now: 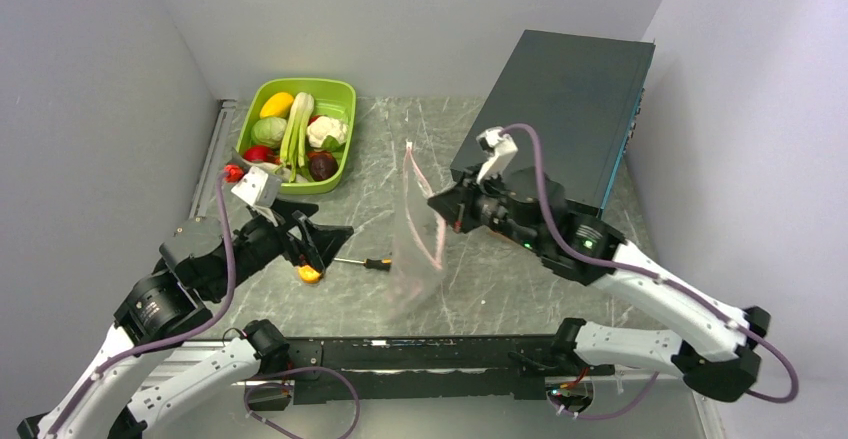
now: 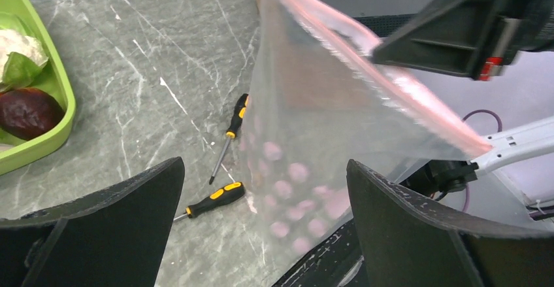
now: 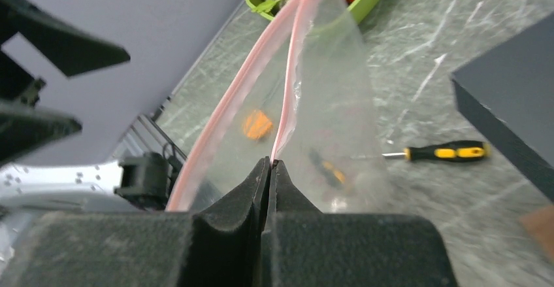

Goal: Place the food in the zip-top bag and seal the zipper
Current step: Adjust the zipper on the food storage bag.

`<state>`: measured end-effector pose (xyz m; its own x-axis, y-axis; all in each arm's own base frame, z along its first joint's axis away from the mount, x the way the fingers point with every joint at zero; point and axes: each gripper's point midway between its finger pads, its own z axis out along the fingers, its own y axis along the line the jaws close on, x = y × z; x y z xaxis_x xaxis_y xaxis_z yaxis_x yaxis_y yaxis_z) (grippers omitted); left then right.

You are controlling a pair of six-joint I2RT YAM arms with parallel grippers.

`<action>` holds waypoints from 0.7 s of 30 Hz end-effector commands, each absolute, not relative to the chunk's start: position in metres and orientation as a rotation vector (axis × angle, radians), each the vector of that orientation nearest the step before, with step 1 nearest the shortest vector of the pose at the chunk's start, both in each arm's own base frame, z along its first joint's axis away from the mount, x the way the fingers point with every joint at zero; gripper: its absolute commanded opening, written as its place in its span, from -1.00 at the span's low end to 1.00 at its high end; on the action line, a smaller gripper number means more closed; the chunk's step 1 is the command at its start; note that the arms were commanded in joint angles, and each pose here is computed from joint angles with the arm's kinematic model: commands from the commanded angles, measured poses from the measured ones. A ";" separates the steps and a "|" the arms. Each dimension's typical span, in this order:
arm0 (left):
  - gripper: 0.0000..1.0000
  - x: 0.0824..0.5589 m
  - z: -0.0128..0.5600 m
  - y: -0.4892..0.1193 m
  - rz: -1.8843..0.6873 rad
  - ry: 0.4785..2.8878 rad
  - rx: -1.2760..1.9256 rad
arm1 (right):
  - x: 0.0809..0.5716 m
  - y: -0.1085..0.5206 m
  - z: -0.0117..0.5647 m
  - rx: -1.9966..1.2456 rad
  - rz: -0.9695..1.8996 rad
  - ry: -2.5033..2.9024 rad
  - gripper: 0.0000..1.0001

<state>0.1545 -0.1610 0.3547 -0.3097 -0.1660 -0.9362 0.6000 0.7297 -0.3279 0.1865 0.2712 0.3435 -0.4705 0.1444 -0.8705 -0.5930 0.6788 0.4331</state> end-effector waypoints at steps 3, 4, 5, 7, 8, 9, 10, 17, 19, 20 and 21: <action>0.99 0.171 0.342 -0.159 -0.701 1.785 0.310 | 0.149 0.204 0.371 -0.519 0.790 1.805 -1.00; 0.99 0.175 0.338 -0.158 -0.683 1.796 0.293 | 0.146 0.198 0.375 -0.518 0.788 1.801 -1.00; 0.99 0.179 0.334 -0.157 -0.662 1.810 0.275 | 0.143 0.194 0.377 -0.513 0.787 1.802 -1.00; 0.99 0.186 0.329 -0.156 -0.626 1.833 0.256 | 0.143 0.192 0.375 -0.496 0.785 1.817 -1.00; 0.99 0.189 0.326 -0.157 -0.611 1.845 0.260 | 0.145 0.194 0.372 -0.482 0.788 1.829 -1.00; 0.99 0.191 0.325 -0.158 -0.602 1.856 0.267 | 0.149 0.198 0.364 -0.459 0.782 1.857 -1.00; 0.99 0.193 0.324 -0.159 -0.593 1.866 0.280 | 0.153 0.203 0.356 -0.437 0.777 1.885 -1.00; 0.99 0.207 0.326 -0.153 -0.534 1.896 0.285 | 0.184 0.293 0.313 -0.296 0.963 1.906 -1.00; 0.99 0.210 0.327 -0.150 -0.542 1.899 0.276 | 0.193 0.314 0.305 -0.280 0.959 1.919 -1.00; 0.99 0.212 0.326 -0.149 -0.547 1.900 0.273 | 0.198 0.323 0.301 -0.278 0.957 1.923 -1.00; 0.99 0.215 0.325 -0.147 -0.549 1.900 0.272 | 0.203 0.329 0.298 -0.262 0.958 1.924 -1.00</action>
<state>0.2105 -0.1529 0.3010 -0.4362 -0.0375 -0.8991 0.4098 0.8812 -0.2356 0.1836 0.2901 0.2676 -0.5730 0.0224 -0.8193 -0.5473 0.7337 0.4028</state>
